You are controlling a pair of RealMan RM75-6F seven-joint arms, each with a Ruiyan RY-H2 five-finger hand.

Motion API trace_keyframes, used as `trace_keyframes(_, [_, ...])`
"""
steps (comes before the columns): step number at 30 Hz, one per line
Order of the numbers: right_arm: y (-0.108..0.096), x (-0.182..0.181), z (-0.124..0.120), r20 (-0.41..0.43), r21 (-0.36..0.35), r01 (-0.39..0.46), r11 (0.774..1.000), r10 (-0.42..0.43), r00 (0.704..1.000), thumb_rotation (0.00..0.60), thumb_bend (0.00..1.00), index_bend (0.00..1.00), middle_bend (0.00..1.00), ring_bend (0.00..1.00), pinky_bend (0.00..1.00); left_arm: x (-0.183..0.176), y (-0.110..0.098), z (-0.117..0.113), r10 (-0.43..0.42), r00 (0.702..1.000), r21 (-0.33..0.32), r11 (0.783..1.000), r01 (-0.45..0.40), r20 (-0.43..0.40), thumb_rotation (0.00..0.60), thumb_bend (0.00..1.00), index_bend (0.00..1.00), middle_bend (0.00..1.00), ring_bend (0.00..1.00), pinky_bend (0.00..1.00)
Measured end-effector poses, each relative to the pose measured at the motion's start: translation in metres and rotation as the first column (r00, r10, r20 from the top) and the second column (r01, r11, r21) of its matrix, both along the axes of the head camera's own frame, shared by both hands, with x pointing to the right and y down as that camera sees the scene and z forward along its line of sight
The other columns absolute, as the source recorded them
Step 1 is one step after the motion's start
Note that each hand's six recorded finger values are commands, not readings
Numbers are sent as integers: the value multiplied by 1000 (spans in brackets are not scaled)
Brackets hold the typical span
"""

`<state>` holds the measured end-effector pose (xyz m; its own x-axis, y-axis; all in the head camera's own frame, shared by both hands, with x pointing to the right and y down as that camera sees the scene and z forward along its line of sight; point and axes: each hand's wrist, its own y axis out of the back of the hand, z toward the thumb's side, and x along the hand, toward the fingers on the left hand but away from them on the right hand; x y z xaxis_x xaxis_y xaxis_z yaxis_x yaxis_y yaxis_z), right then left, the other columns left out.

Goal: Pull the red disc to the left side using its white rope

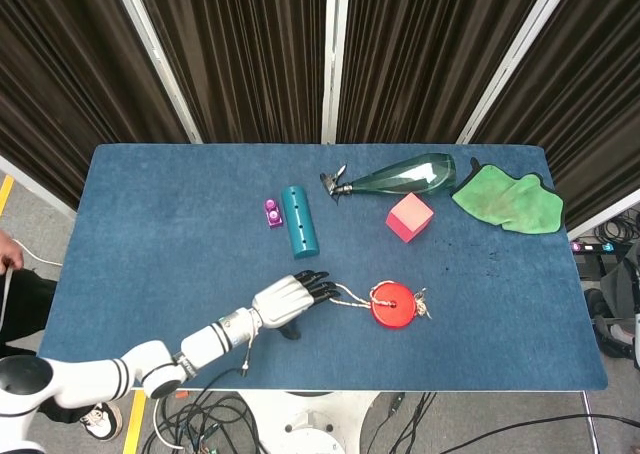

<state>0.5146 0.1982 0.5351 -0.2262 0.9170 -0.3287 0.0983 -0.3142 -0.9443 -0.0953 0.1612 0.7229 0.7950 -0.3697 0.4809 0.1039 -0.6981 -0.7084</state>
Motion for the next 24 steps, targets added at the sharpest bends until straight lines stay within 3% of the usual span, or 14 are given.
trace_keyframes(10, [1, 3, 1, -2, 5, -10, 1000, 10, 1000, 600, 214, 0, 0, 0, 0, 4, 10, 13, 44, 998, -46, 998, -43, 33, 600, 61, 126, 180, 0, 134])
trace_keyframes(17, [0, 4, 1, -4, 8, -13, 1000, 13, 1000, 600, 215, 0, 0, 0, 0, -2, 9, 14, 76, 994, -47, 996, -72, 76, 600, 66, 125, 476, 15, 133])
trace_keyframes(21, [0, 3, 2, -5, 7, -12, 1000, 12, 1000, 600, 219, 0, 0, 0, 0, -6, 5, 9, 87, 992, -18, 996, -86, 92, 600, 68, 125, 681, 138, 133])
trace_keyframes(24, [1, 2, 4, -4, 1, -11, 1000, 11, 1000, 600, 221, 0, 0, 0, 0, -11, 3, 4, 93, 990, -2, 996, -93, 107, 600, 68, 126, 753, 193, 133])
